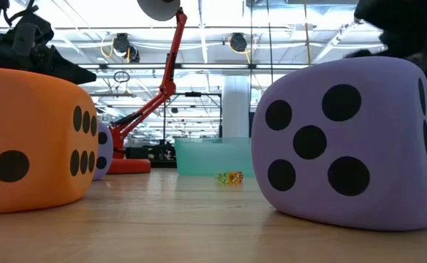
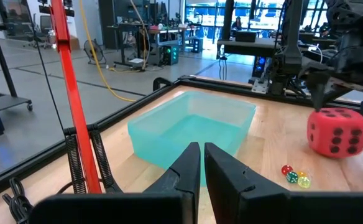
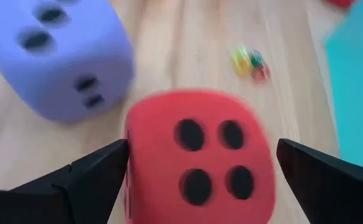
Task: Pick & Place Dice
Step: Put the large red die into the blue bin
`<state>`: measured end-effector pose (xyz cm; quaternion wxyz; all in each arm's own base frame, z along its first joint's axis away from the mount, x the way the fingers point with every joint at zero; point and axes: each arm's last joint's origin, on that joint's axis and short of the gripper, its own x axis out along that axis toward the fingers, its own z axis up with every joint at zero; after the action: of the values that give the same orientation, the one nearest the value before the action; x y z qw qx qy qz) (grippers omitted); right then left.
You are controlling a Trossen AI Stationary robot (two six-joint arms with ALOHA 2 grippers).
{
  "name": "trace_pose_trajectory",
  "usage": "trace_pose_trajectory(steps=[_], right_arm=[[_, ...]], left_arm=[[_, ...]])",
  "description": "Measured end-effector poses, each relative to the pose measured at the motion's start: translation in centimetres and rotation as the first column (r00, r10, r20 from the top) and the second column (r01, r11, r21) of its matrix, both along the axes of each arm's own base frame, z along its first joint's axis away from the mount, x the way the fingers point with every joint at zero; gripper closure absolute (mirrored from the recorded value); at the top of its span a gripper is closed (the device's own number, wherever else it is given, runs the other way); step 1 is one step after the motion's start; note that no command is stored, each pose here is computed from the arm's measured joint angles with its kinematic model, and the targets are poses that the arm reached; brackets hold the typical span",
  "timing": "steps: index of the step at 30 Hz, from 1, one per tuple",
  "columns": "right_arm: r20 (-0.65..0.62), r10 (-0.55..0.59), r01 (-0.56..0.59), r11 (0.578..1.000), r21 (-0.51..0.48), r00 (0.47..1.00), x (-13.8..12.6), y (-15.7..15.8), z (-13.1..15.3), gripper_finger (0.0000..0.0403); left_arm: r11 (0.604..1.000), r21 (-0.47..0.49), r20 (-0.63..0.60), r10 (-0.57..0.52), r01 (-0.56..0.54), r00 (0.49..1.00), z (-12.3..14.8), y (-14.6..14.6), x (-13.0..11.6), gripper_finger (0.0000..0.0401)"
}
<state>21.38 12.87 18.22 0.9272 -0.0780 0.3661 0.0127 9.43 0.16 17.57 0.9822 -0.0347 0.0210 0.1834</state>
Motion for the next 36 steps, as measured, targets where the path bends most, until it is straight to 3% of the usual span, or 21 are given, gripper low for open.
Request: trace_pose_trajectory(steps=[7,11,19,23,27,33,36], right_arm=[[0.07,0.099,-0.094,0.992,-0.081,0.993,0.8,0.4,1.3,0.0003],[0.026,0.13,-0.13,0.991,-0.021,0.991,1.6,0.1,2.5,0.0003],[0.033,-0.104,0.098,0.984,0.152,0.994,2.9,-1.8,3.3,0.0003],[-0.005,0.051,-0.049,0.987,0.151,0.999,2.4,-0.8,3.2,0.0003],[0.003,0.12,-0.119,0.987,0.109,0.993,1.9,0.1,3.2,0.0003],[-0.009,0.067,-0.066,0.992,0.106,0.998,1.8,0.0,3.1,0.0003],[0.008,-0.037,0.035,0.99,0.137,0.999,1.8,-0.1,3.1,0.0003]], left_arm=[[1.0,0.005,-0.002,0.0,0.0,1.0,0.0,0.0,0.0,0.037],[1.0,0.005,-0.003,0.0,0.0,1.0,0.0,0.0,0.0,0.037],[1.0,0.004,-0.003,0.0,0.0,1.0,0.0,0.0,0.0,0.037],[1.0,0.005,-0.003,-0.001,0.001,1.0,0.0,0.0,0.0,0.037],[1.0,0.008,-0.004,-0.001,0.001,1.0,0.0,0.0,0.0,0.037],[1.0,0.006,-0.003,-0.001,0.001,1.0,0.0,0.0,0.0,0.037],[1.0,0.004,-0.003,-0.001,0.001,1.0,0.0,0.0,0.0,0.037]])
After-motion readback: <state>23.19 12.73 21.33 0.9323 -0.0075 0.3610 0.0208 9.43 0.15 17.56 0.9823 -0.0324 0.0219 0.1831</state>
